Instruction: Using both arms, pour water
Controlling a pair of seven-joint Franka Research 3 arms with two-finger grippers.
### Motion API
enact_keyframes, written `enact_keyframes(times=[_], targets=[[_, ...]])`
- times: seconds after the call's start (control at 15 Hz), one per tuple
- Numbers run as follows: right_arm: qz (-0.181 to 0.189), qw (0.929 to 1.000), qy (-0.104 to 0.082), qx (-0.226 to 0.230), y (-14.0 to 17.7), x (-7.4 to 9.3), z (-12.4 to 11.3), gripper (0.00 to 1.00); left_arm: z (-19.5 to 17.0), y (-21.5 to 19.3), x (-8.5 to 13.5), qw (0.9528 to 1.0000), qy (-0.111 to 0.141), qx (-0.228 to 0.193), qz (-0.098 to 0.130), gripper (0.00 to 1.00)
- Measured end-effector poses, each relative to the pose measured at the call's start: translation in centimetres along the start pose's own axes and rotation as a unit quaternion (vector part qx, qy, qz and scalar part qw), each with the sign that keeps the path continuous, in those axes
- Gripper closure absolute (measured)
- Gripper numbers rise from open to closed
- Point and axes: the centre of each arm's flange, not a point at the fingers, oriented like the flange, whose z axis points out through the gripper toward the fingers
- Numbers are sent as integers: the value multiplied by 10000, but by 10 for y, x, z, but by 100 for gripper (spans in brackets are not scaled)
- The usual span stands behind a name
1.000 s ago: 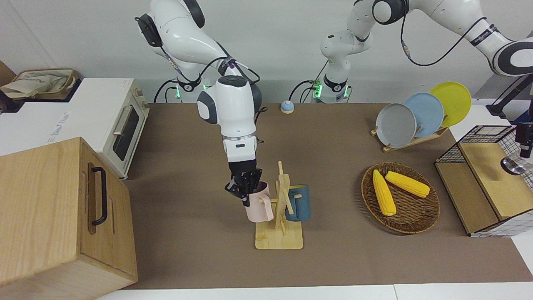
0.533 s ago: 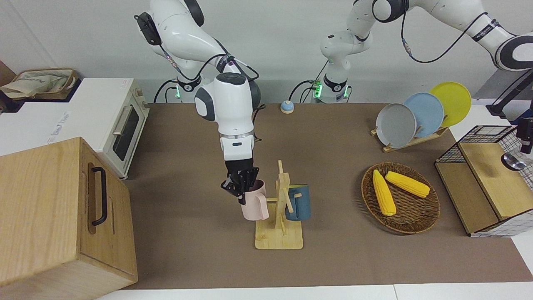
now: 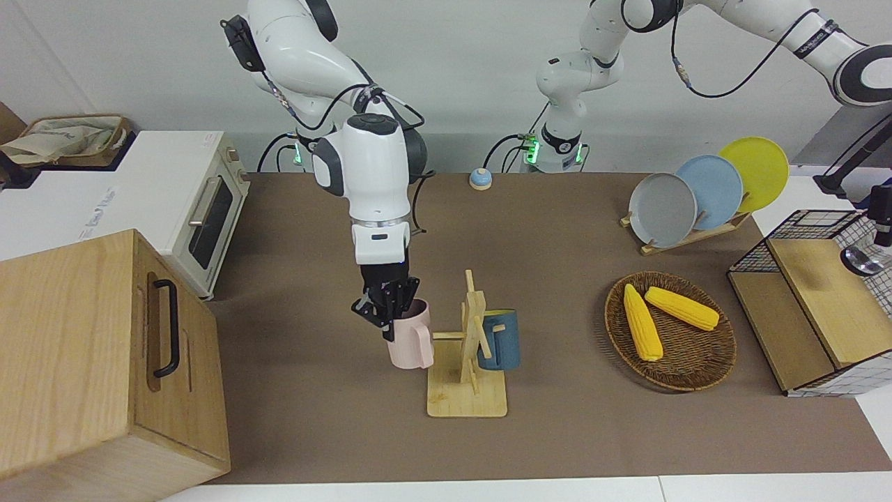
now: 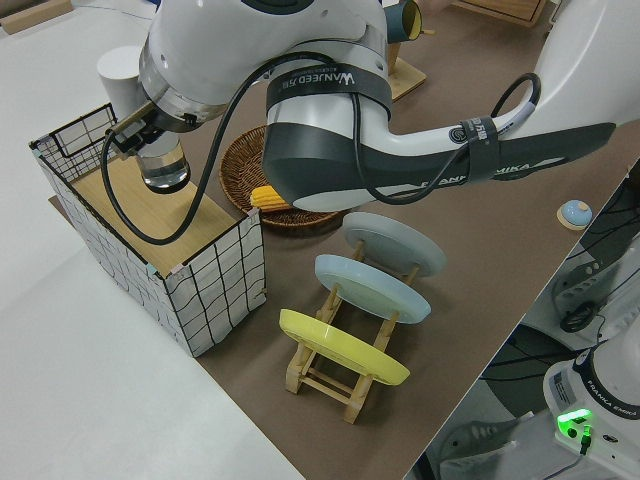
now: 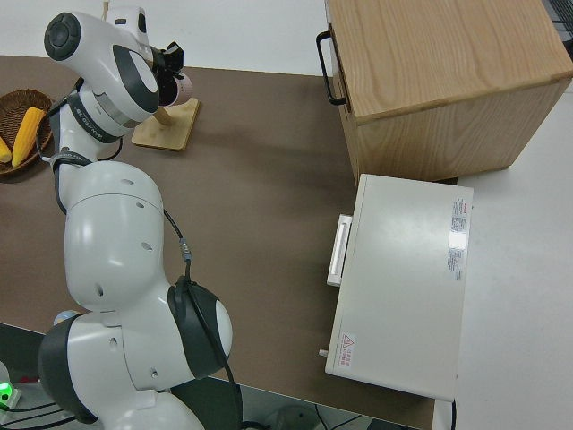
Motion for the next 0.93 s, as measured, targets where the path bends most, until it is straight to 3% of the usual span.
enact_keyframes(times=[0.33,0.6,0.8,0.93], targets=[[-68,10000,19,-2,24,-10,-10,95,-15,6,4,10000,-43,11,24,37],[-211,9997,35,112,67,-35,-16,95,-38,20,12,9999,-115,84,-20,37],[-222,9995,-114,184,94,-56,-19,95,-57,29,13,9997,-248,55,0,37],[-117,9990,-325,277,104,-69,-20,95,-67,37,14,9995,-306,-9,-55,37]])
